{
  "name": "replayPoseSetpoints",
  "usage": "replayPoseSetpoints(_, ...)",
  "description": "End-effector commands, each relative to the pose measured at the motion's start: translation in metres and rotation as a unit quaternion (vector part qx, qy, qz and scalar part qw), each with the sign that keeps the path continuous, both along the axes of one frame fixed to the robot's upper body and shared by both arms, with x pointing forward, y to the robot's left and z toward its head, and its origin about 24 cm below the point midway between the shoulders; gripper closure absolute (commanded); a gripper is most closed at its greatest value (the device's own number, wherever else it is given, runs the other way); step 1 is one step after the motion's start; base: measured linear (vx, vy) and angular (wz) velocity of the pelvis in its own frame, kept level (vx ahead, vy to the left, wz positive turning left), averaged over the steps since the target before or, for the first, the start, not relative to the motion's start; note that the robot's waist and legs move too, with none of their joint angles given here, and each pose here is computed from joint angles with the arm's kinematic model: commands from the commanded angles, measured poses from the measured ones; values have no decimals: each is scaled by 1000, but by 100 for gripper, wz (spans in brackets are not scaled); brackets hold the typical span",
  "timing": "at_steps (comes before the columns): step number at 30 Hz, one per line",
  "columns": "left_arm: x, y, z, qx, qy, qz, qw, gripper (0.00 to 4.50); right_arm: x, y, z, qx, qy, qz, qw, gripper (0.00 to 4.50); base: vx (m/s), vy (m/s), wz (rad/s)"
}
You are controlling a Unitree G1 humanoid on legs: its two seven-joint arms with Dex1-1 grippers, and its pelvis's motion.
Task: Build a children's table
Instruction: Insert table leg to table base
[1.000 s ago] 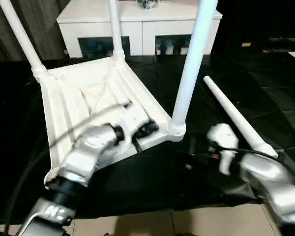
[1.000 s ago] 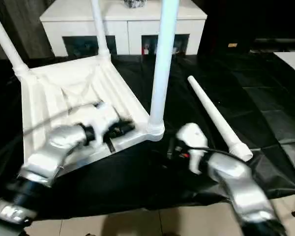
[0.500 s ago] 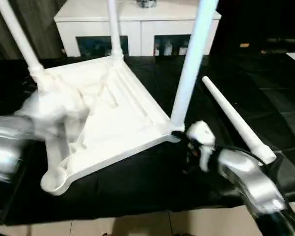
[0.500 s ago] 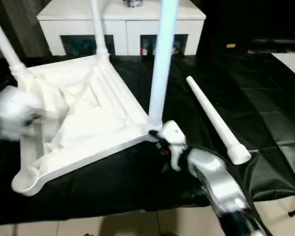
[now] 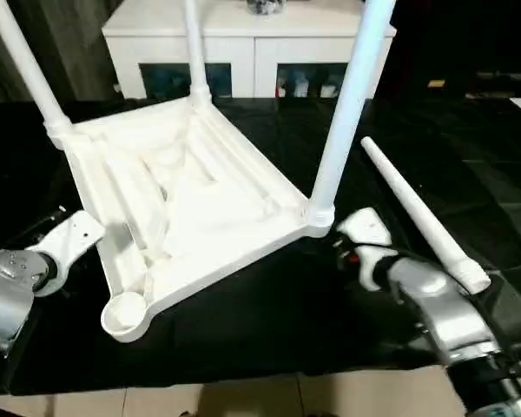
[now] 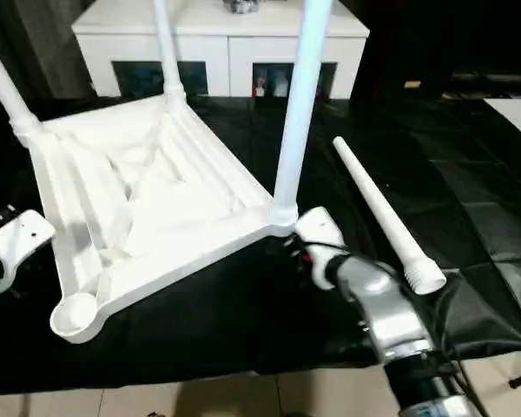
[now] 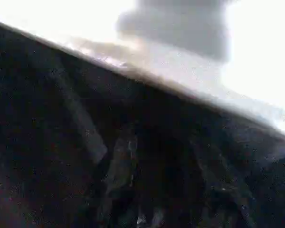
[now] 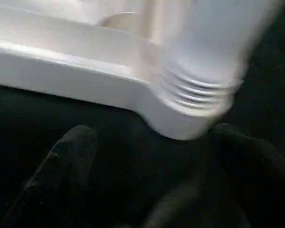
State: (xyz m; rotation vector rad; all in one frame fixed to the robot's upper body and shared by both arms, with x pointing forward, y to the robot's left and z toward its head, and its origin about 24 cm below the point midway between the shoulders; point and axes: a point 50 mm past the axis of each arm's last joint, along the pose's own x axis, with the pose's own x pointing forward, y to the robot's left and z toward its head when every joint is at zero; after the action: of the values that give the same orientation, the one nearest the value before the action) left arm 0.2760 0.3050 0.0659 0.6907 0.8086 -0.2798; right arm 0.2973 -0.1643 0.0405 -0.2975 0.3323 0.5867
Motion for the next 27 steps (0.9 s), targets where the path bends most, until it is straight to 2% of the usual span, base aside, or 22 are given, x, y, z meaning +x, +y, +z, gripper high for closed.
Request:
replayPoseSetpoints(1, 0, -20, -6, -35, 14, -27, 999, 308, 9, -21, 4, -17, -31, -91, 995, 30, 0, 0, 0)
replayPoseSetpoints(5, 3, -40, -7, -73, 11, -48, 996, 308, 19, -38, 8, -10, -54, -174, 983, 30, 0, 0, 0)
replayPoseSetpoints(6, 5, -51, -8, -87, 9, -61, 994, 308, 22, -42, 9, -8, -58, -191, 980, 30, 0, 0, 0)
replayPoseSetpoints(10, 5, -64, -8, -99, 10, -81, 992, 308, 24, -45, 7, -13, -54, -199, 978, 30, 0, 0, 0)
replayPoseSetpoints(12, 6, -82, -5, -116, 6, -102, 988, 308, 29, -43, 5, -13, -50, -201, 978, 30, 0, 0, 0)
replayPoseSetpoints(15, 6, -88, -4, -121, 5, -109, 987, 308, 31, -40, 3, -9, -47, -196, 979, 30, 0, 0, 0)
replayPoseSetpoints(22, -2, -124, -1, -151, 7, -158, 976, 308, 47, 6, 2, 16, -49, -120, 991, 30, 0, 0, 0)
replayPoseSetpoints(27, 7, -143, 0, -168, -22, -164, 972, 308, 50, 36, 5, 45, -45, -59, 996, 30, 0, 0, 0)
